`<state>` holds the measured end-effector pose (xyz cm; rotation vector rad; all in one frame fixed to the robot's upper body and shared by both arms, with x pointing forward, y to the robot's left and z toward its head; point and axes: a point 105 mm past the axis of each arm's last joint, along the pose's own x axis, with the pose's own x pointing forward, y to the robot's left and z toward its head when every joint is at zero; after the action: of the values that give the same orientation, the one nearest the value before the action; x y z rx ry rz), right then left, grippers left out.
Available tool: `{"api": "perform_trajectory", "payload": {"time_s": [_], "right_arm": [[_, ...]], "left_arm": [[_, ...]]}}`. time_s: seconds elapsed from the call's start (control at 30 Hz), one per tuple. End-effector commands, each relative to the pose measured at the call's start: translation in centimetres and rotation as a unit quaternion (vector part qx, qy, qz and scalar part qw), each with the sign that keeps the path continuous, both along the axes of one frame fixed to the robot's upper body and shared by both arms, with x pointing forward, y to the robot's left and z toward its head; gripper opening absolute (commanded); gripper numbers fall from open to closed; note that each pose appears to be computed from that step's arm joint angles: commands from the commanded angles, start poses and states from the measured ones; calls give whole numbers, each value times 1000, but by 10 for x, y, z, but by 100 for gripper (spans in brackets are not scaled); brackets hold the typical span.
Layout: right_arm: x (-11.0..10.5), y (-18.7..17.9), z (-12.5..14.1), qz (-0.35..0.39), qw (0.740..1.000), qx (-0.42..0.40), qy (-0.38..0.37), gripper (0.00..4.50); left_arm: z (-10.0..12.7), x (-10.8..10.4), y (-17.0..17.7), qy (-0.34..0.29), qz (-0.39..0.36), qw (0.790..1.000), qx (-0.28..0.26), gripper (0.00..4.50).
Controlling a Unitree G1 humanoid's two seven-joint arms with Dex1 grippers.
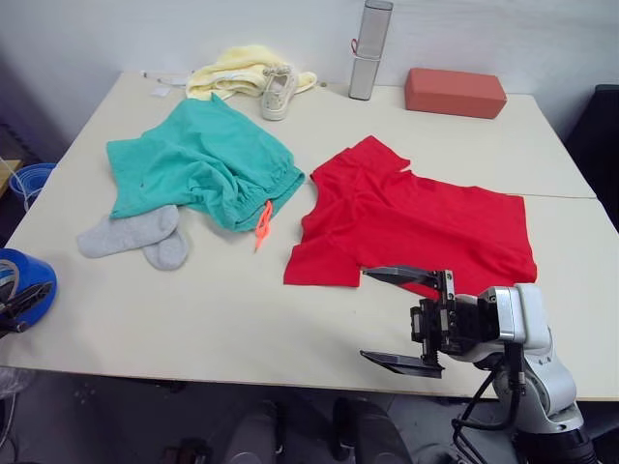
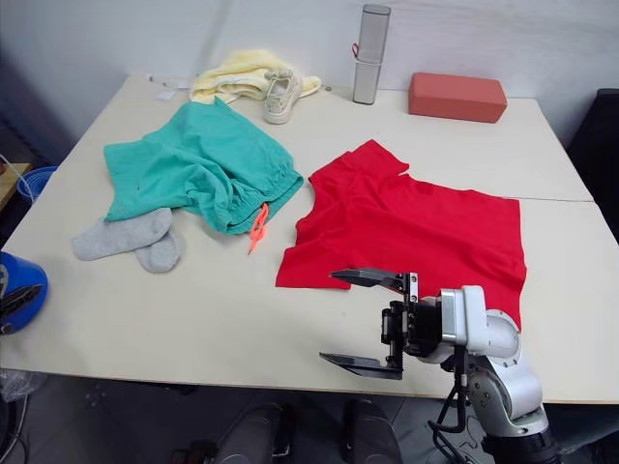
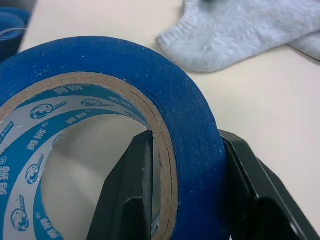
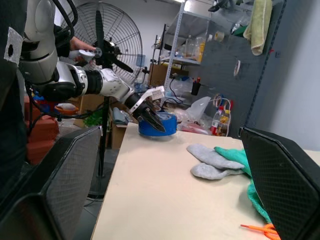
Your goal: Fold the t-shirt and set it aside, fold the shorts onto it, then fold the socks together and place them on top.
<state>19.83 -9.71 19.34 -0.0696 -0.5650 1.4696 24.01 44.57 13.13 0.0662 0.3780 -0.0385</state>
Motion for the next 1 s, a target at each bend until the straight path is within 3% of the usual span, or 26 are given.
{"api": "perform_trajectory", "payload": {"time_s": [0.03,0.2,0.3,0.4,0.47,0.57,0.67,0.77,0.87,0.9,1.0], "right_arm": [[-7,-1,3,-7,1000,-6,-21,450],[-1,-14,2,-29,999,-6,-24,450],[4,-22,-1,-41,999,-10,-18,450],[12,-34,-5,-68,998,-16,12,450],[13,-44,-12,-74,996,-48,34,450],[25,-71,-15,-154,986,-53,25,450],[27,-102,-27,-227,970,-88,8,450],[26,-123,-32,-275,956,-103,-1,450],[10,-178,-60,-374,908,-188,-1,450],[4,-191,-66,-393,894,-214,1,450],[-16,-215,-74,-426,869,-252,18,450]], "left_arm": [[19,-5,26,-5,59,998,32,209],[34,-6,21,-37,21,998,37,356],[52,-5,13,-75,-21,994,73,445],[75,-5,-1,-126,-73,982,117,449],[86,-8,-4,-138,-69,977,146,449],[99,-12,-52,-182,-173,960,122,449],[84,-10,-123,-182,-306,929,98,449],[60,-15,-157,-134,-387,903,128,449],[20,-18,-212,-92,-516,840,143,449],[11,-18,-218,-79,-539,823,161,449],[6,-10,-228,-81,-559,803,189,449]]}}
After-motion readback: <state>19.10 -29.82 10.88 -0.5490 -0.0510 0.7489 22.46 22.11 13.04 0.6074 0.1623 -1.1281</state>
